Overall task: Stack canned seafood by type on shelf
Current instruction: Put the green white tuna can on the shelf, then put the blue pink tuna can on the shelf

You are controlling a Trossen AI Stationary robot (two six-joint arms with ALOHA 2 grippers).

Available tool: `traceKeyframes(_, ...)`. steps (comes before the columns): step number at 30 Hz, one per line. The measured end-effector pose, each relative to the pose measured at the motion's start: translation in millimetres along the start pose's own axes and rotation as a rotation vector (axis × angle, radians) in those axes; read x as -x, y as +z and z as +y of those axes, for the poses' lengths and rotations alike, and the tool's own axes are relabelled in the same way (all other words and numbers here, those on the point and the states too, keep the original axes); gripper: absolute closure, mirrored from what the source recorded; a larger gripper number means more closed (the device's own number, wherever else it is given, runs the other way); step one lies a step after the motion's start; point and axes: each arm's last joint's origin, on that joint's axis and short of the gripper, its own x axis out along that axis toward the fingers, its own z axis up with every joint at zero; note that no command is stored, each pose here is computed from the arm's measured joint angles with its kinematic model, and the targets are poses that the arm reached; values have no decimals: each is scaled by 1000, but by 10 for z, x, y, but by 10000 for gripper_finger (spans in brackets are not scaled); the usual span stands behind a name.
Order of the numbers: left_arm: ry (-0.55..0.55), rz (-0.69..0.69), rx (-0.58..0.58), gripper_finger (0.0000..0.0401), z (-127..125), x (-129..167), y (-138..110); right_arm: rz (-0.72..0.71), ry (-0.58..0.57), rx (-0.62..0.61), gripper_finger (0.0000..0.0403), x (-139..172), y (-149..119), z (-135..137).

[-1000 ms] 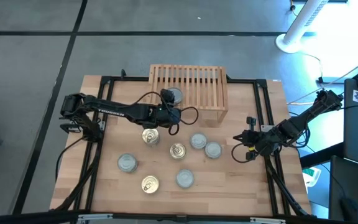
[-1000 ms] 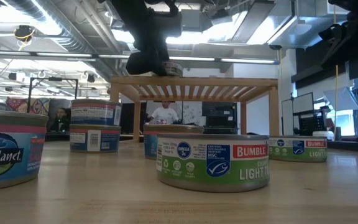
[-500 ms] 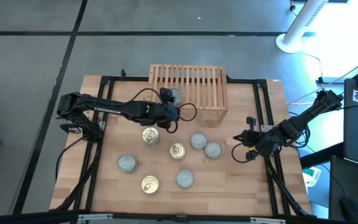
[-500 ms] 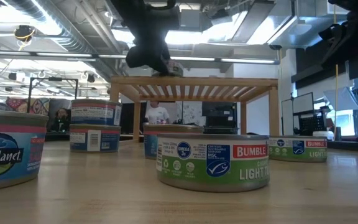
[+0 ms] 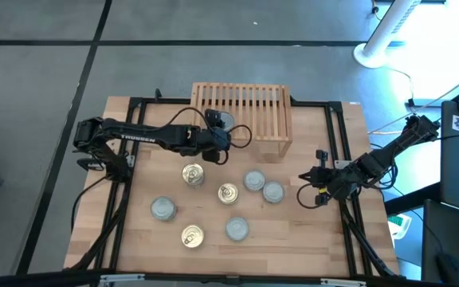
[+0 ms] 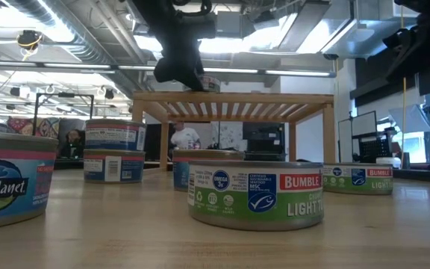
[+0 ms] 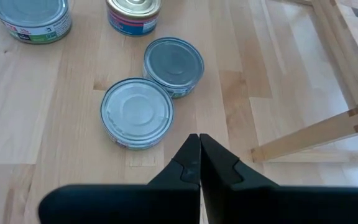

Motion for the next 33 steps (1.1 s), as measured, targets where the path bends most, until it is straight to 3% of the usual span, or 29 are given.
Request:
traceKeyframes(10,-48,-17,32,164,112,-44,-64,4,10,0,402,0,-1,3)
traceKeyframes(19,-113,-79,196,164,370,3,-191,4,10,0,402,-1,-2,3)
traceKeyframes(33,-186,-181,221,164,269,112,-64,9,28,-1,402,-1,-2,9)
